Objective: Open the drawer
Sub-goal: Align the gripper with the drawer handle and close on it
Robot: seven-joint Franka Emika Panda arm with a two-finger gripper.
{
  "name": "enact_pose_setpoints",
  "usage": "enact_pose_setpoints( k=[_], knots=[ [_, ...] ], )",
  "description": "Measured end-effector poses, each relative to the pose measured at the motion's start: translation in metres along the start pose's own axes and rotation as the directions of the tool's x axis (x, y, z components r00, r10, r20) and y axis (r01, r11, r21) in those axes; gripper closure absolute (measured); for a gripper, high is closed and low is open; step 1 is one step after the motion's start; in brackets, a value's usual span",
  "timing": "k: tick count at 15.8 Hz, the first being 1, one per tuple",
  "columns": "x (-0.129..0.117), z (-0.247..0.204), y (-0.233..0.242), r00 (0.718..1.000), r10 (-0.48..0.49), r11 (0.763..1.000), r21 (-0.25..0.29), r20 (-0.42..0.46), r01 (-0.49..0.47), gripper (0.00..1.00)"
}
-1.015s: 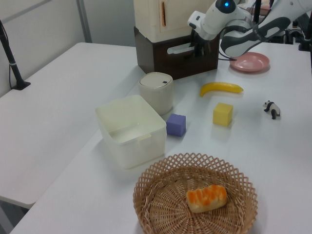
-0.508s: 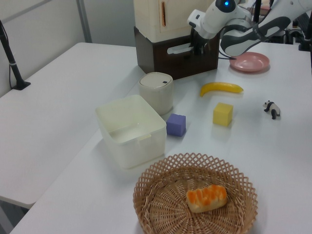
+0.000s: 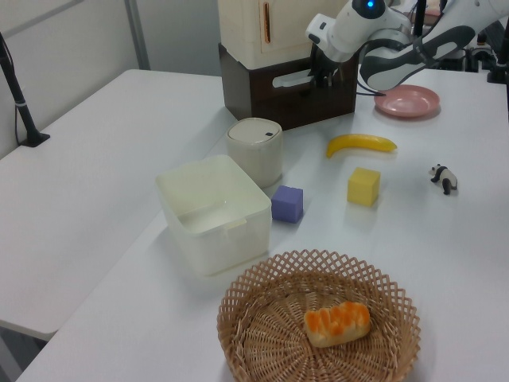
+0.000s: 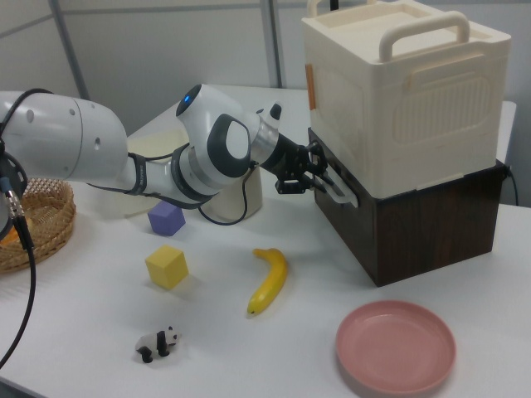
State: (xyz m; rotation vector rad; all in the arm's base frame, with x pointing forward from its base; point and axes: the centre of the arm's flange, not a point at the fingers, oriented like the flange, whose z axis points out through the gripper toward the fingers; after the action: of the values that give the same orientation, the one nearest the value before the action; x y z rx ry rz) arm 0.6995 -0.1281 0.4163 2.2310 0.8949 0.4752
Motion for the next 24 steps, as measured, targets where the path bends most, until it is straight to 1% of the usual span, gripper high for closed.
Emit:
enact_pose_setpoints(
  k=[3, 6, 9, 15, 19, 20, 22, 23, 24],
  knots=[
    [0.002, -0.01, 0.001, 1.0, 0.005, 1.0, -0.001, -0.013, -0.005, 0.8],
    [0.007, -0.03, 0.007, 0.999, 0.01, 1.0, -0.012, -0.039, -0.011, 0.8],
    [0.009, -0.042, 0.002, 0.999, 0.008, 1.0, -0.002, -0.052, -0.008, 0.81],
    [0.002, -0.036, -0.007, 0.999, -0.01, 1.0, 0.01, -0.035, 0.01, 0.81],
    [-0.001, -0.034, -0.005, 1.0, -0.007, 1.0, 0.009, -0.029, 0.007, 0.79],
    [-0.001, -0.034, -0.005, 1.0, -0.006, 1.0, 0.009, -0.029, 0.007, 0.73],
    [-0.001, -0.034, -0.004, 1.0, 0.006, 1.0, 0.007, -0.029, -0.006, 0.56],
    [-0.001, -0.034, -0.004, 0.999, 0.015, 1.0, 0.007, -0.029, -0.015, 0.45],
    [0.0, -0.032, -0.004, 0.999, 0.02, 1.0, 0.007, -0.028, -0.02, 0.39]
  ],
)
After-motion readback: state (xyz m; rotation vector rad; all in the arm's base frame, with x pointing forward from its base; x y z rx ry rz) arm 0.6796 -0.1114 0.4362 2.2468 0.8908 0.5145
